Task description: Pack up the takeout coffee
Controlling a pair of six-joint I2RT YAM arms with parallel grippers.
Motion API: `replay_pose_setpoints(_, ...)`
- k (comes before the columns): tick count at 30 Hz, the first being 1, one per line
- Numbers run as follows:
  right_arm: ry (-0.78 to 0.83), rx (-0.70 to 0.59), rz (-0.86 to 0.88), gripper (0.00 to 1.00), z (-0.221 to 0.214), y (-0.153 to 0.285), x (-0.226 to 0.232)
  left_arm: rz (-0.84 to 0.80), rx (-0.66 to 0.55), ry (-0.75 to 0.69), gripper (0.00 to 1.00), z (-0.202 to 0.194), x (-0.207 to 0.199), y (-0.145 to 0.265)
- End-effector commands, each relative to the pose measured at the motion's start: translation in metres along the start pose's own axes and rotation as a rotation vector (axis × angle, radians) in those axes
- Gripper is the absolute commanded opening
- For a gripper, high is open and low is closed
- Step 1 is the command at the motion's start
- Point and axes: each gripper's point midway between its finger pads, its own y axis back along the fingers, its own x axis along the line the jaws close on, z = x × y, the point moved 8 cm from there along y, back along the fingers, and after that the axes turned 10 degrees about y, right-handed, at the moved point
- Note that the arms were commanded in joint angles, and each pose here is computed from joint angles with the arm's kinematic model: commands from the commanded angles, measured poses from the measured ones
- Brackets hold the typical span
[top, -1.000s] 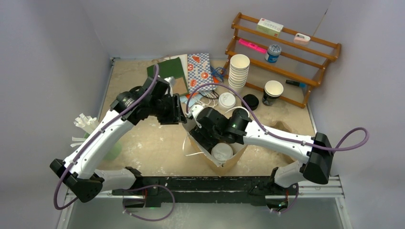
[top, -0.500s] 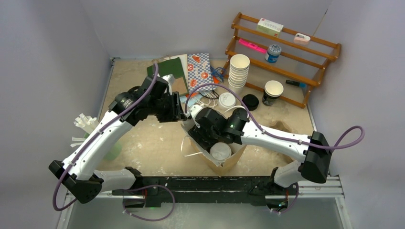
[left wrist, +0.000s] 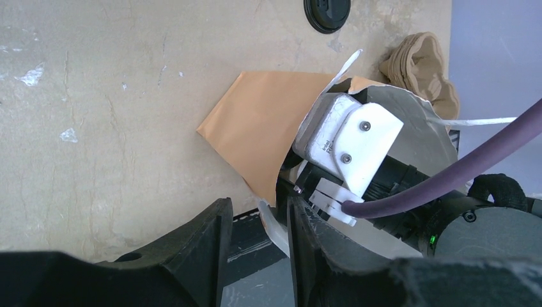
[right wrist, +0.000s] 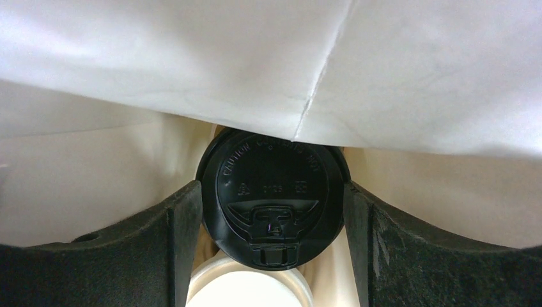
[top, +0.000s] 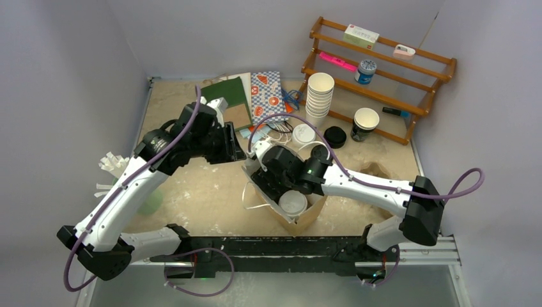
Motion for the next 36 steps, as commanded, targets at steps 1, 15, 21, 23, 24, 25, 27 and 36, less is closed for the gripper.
replay_pose_setpoints(1, 0.014, 0.156, 0.038, 0.44, -0.035, -0.01, 0.006, -0.026, -0.003, -0.012, 0.39, 0.001, -0.003, -0.004)
replay_pose_setpoints(15, -0.055, 0.195, 0.062, 0.43, -0.064, -0.02, 0.007, -0.036, 0.016, -0.014, 0.37, 0.0, -0.004, -0.009)
replay_pose_setpoints(21, -0.044, 0.143, 0.016, 0.5, -0.047, -0.01, -0.001, -0.044, 0.021, -0.017, 0.37, 0.001, -0.006, -0.011)
replay_pose_setpoints(23, -0.045, 0.119, 0.003, 0.54, -0.039, -0.005, -0.004, -0.048, 0.022, -0.018, 0.38, 0.001, -0.007, -0.011)
replay_pose_setpoints(24, -0.048, 0.103, -0.001, 0.55, -0.035, -0.001, -0.005, -0.047, 0.024, -0.018, 0.38, 0.001, -0.007, -0.012)
replay_pose_setpoints(25, -0.053, 0.088, -0.006, 0.56, -0.031, 0.002, -0.007, -0.045, 0.023, -0.017, 0.38, 0.001, -0.007, -0.012)
replay_pose_setpoints(27, -0.055, 0.065, -0.014, 0.6, -0.025, 0.007, -0.009, -0.047, 0.021, -0.016, 0.38, 0.001, -0.007, -0.011)
replay_pose_setpoints(36, -0.052, 0.039, -0.045, 0.95, -0.018, 0.014, -0.014, -0.046, 0.023, -0.007, 0.38, -0.001, -0.006, -0.01)
